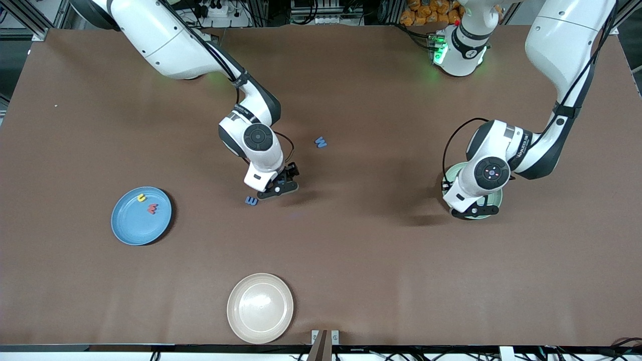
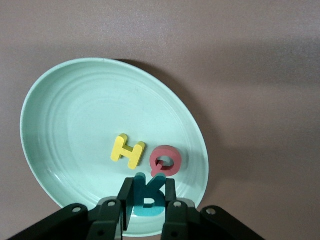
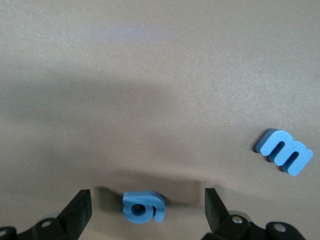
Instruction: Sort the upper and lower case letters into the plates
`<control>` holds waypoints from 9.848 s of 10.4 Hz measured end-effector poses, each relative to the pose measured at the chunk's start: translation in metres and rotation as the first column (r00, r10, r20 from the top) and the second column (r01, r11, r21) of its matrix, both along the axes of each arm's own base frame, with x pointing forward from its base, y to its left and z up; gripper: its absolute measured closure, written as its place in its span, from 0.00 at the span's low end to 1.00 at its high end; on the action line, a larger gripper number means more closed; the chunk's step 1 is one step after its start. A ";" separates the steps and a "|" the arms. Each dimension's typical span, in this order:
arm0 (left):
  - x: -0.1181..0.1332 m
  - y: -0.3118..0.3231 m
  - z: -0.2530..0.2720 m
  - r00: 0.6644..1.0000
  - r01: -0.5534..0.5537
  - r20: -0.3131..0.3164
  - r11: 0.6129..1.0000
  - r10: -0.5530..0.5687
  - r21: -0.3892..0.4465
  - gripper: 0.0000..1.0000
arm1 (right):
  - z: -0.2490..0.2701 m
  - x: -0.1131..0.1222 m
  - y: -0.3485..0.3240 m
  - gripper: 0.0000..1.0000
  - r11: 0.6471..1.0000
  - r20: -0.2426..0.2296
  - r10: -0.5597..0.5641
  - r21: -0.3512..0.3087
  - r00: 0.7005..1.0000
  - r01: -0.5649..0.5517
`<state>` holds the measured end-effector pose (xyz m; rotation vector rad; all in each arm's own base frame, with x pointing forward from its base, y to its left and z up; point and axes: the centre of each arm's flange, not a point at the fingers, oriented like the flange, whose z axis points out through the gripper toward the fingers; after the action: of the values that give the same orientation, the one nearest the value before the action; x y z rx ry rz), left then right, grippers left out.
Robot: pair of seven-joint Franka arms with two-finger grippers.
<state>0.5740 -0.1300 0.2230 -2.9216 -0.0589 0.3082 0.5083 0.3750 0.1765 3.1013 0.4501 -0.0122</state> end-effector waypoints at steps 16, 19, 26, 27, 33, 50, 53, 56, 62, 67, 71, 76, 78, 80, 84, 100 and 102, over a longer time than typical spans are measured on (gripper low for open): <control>-0.056 -0.165 0.020 0.997 0.001 0.077 1.000 0.000 -0.017 0.00 | 0.002 -0.002 -0.002 0.64 1.000 0.007 -0.005 0.003 1.000 0.005; -0.098 -0.230 0.021 0.982 -0.146 0.123 0.989 0.145 0.000 0.00 | 0.009 0.003 -0.006 0.64 1.000 0.019 -0.014 0.006 1.000 0.013; -0.166 -0.334 -0.005 0.914 -0.359 0.158 0.926 0.374 -0.119 0.00 | 0.067 0.063 -0.091 0.64 0.998 0.092 -0.068 -0.008 0.993 0.069; -0.175 -0.349 -0.009 0.906 -0.379 0.152 0.917 0.395 -0.126 0.00 | 0.066 0.080 -0.129 0.64 0.998 0.090 -0.065 -0.017 0.994 0.066; -0.218 -0.395 -0.037 0.889 -0.423 0.115 0.892 0.443 -0.160 0.00 | 0.062 0.123 -0.311 0.64 0.998 0.068 -0.038 -0.047 0.997 0.041; -0.231 -0.403 -0.051 0.857 -0.464 0.138 0.860 0.497 -0.213 0.09 | 0.058 0.119 -0.292 0.00 0.879 0.035 0.477 -0.045 0.878 -0.475; -0.231 -0.403 -0.052 0.857 -0.463 0.141 0.861 0.496 -0.211 0.17 | 0.060 0.111 -0.241 0.00 0.828 0.038 0.560 -0.045 0.828 -0.558; -0.234 -0.405 -0.055 0.861 -0.444 0.163 0.868 0.482 -0.220 0.33 | 0.061 0.102 -0.198 0.00 0.776 0.050 0.630 -0.048 0.775 -0.628; -0.218 -0.401 -0.048 0.852 -0.440 0.194 0.866 0.486 -0.238 0.65 | 0.064 0.098 -0.177 0.00 0.715 0.070 0.699 -0.056 0.711 -0.697; -0.160 -0.363 -0.012 0.863 -0.369 0.290 0.909 0.413 -0.194 0.65 | 0.060 0.086 -0.147 0.00 0.679 0.067 0.734 -0.052 0.676 -0.732; -0.103 -0.305 0.036 0.887 -0.282 0.347 0.952 0.306 -0.120 0.65 | 0.035 0.070 -0.116 0.00 0.648 0.044 0.761 -0.022 0.647 -0.761; -0.056 -0.230 0.067 0.930 -0.175 0.329 0.985 0.163 0.005 0.65 | -0.006 0.062 -0.100 0.00 0.639 0.044 0.767 0.019 0.640 -0.769; -0.044 -0.200 0.070 0.940 -0.189 0.302 0.980 0.162 0.062 0.65 | -0.006 0.061 -0.098 0.00 0.643 0.044 0.765 0.019 0.643 -0.766; -0.030 -0.162 0.064 0.946 -0.214 0.269 0.971 0.180 0.103 0.65 | -0.006 0.064 -0.103 0.01 0.650 0.042 0.759 0.014 0.650 -0.760; -0.004 -0.088 0.057 0.963 -0.201 0.203 0.973 0.176 0.114 0.65 | -0.002 0.068 -0.105 0.43 0.654 0.048 0.756 0.007 0.653 -0.757; 0.033 0.031 0.055 0.993 -0.109 0.049 0.994 0.110 -0.025 0.00 | 0.068 0.133 -0.361 0.73 0.911 -0.006 0.408 -0.060 0.913 -0.407; 0.034 0.023 0.095 0.994 -0.086 0.066 0.996 0.085 0.002 0.00 | 0.067 0.131 -0.376 0.61 0.922 -0.025 0.382 -0.056 0.924 -0.383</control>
<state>0.6079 -0.1068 0.3178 -2.9289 -0.1948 0.2248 0.6394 -0.0012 0.2433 2.8982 1.0273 -0.0437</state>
